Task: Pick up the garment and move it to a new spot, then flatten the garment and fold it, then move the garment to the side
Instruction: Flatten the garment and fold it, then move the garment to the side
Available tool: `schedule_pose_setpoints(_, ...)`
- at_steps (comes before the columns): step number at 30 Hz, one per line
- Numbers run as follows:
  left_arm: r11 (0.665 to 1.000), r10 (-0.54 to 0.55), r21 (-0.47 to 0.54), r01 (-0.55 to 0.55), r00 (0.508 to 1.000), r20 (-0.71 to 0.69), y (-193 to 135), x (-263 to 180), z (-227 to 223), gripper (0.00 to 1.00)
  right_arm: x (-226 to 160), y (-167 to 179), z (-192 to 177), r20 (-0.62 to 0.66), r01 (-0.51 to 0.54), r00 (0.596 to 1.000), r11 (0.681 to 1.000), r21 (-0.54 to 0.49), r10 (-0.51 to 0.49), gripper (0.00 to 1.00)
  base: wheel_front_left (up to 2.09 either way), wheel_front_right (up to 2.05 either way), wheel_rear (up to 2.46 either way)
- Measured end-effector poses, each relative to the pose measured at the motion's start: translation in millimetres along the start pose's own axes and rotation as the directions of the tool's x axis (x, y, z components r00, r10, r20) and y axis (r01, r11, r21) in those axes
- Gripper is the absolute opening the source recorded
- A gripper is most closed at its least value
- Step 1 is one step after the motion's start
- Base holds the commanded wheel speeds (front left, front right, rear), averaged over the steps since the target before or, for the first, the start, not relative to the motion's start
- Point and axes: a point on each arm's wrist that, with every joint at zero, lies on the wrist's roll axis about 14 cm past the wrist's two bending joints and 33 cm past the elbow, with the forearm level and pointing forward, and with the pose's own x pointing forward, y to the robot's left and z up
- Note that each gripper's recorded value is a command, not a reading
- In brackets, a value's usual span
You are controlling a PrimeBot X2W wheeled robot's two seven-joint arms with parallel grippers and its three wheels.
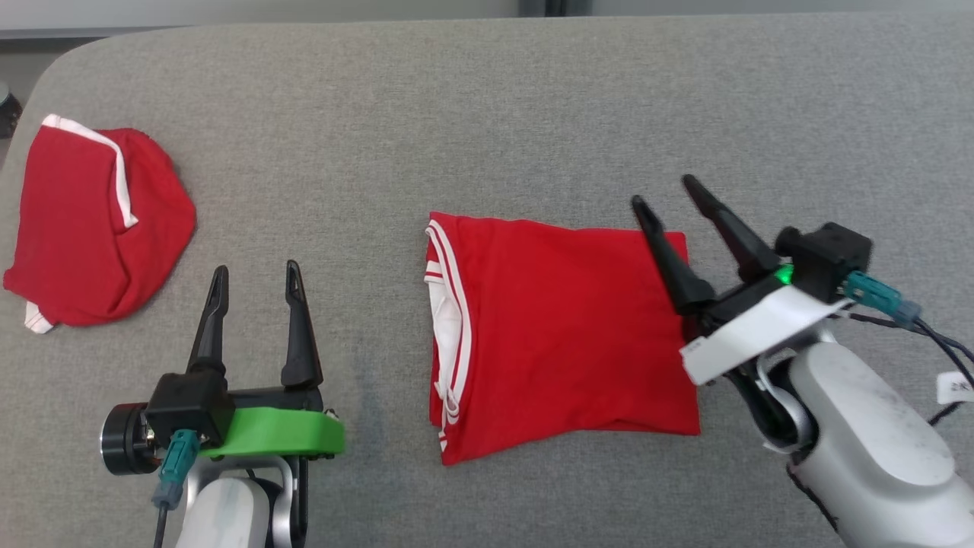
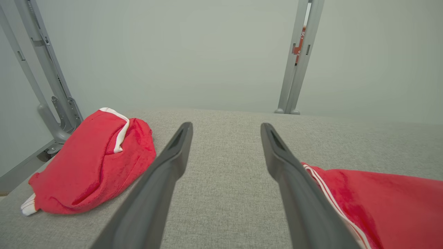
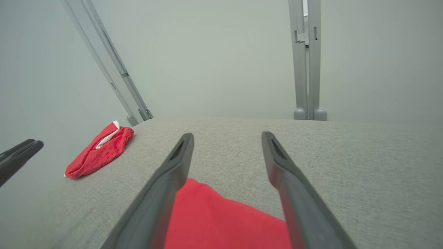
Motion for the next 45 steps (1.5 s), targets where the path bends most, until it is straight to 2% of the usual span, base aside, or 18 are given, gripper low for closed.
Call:
schedule_pose_setpoints(3, 1.000, -0.016, 0.002, 0.016, 1.000, 0.002, -4.1, 0.9, 0.2, 1.00, -29.9, -40.3, 11.1, 0.017, 0.120, 0.993, 0.990, -0.068, -0.119, 1.00, 0.00, 0.00, 0.00)
schedule_pose_setpoints(7, 0.999, -0.036, 0.008, 0.036, 0.999, -0.007, -8.5, -1.0, -2.5, 1.00, -72.3, -78.5, 32.0, 0.067, 0.264, 0.964, 0.956, -0.131, -0.257, 1.00, 0.00, 0.00, 0.00)
schedule_pose_setpoints(10, 0.999, -0.051, 0.010, 0.052, 0.999, -0.011, -12.3, -5.5, -2.4, 1.00, -103.5, -92.2, 44.2, 0.099, 0.344, 0.938, 0.924, -0.165, -0.332, 1.00, 0.00, 0.00, 0.00)
schedule_pose_setpoints(14, 0.998, -0.066, 0.020, 0.067, 0.998, -0.020, -13.2, -16.1, -1.7, 1.00, -136.0, -90.4, 49.1, 0.097, 0.403, 0.915, 0.897, -0.182, -0.391, 1.00, 0.00, 0.00, 0.00)
schedule_pose_setpoints(22, 0.996, -0.081, 0.026, 0.083, 0.995, -0.066, -10.9, -49.4, -6.5, 1.00, -173.2, -62.7, 54.3, 0.082, 0.434, 0.901, 0.881, -0.187, -0.427, 1.00, 0.00, 0.00, 0.00)
schedule_pose_setpoints(31, 0.995, -0.093, 0.041, 0.095, 0.994, -0.059, -8.6, -73.0, 0.8, 1.00, -199.8, -43.0, 64.4, 0.101, 0.458, 0.889, 0.867, -0.198, -0.447, 1.00, 0.00, 0.00, 0.00)
schedule_pose_setpoints(45, 0.994, -0.097, 0.051, 0.100, 0.994, -0.059, -6.9, -76.8, 2.8, 1.00, -207.8, -38.0, 65.8, 0.091, 0.472, 0.881, 0.860, -0.194, -0.464, 1.00, 0.00, 0.00, 0.00)
